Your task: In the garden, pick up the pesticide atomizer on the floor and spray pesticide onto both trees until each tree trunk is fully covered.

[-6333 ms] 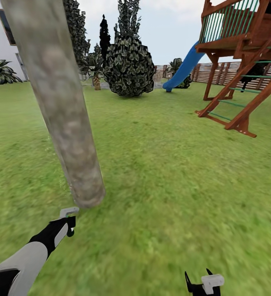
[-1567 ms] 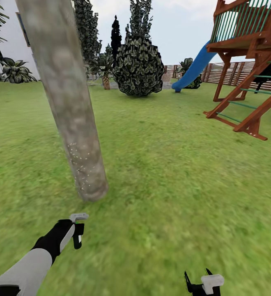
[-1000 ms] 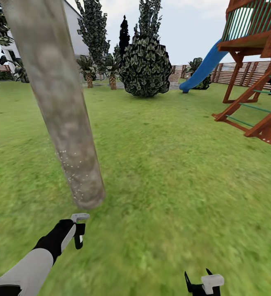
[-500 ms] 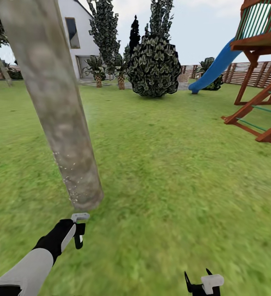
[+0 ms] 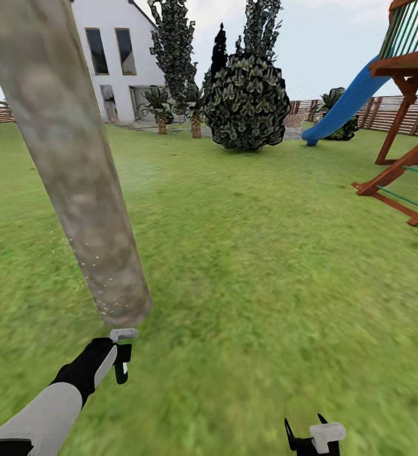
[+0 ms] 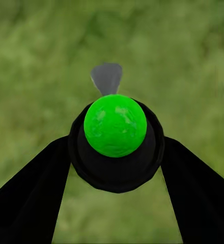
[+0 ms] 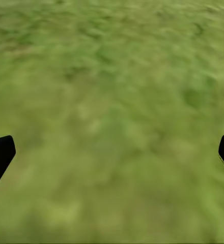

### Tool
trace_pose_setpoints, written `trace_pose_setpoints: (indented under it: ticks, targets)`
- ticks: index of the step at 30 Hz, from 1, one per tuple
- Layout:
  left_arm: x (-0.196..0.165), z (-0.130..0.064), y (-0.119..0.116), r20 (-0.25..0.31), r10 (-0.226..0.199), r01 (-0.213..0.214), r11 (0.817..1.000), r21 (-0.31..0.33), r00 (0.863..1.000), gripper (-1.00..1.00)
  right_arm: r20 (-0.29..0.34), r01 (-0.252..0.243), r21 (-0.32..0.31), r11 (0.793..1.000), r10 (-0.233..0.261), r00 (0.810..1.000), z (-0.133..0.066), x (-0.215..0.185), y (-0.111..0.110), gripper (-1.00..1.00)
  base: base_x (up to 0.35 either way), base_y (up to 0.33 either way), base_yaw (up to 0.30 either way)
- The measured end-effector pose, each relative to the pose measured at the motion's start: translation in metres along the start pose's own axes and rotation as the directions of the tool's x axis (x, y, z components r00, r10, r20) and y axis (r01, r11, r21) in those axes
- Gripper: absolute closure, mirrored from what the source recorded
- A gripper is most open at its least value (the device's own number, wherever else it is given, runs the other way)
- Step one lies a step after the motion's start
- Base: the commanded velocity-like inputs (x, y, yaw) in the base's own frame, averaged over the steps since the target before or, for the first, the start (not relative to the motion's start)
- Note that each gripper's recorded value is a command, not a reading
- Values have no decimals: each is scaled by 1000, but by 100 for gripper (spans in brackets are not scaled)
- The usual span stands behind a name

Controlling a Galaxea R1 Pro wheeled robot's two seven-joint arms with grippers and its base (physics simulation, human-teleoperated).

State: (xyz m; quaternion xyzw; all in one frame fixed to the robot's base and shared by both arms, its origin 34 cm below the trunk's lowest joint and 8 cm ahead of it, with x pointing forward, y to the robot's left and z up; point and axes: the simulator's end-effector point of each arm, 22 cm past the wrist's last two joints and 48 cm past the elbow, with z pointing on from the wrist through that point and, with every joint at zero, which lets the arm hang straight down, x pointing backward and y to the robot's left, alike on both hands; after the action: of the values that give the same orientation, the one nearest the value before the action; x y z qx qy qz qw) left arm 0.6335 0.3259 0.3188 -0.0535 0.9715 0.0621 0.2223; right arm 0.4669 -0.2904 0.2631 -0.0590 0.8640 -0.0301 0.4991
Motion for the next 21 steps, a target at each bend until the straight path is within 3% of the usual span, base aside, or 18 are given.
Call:
trace_pose_setpoints:
  ticks: [13,21]
  targets:
    - [-1,0,0,3,0,0,1000,0,1000,100,0,0,0,1000,0,1000,0,0,0,-100,144,-269,275]
    - [-1,0,0,3,-1,1,1000,0,1000,100,0,0,0,1000,0,1000,0,0,0,-100,91,-269,46]
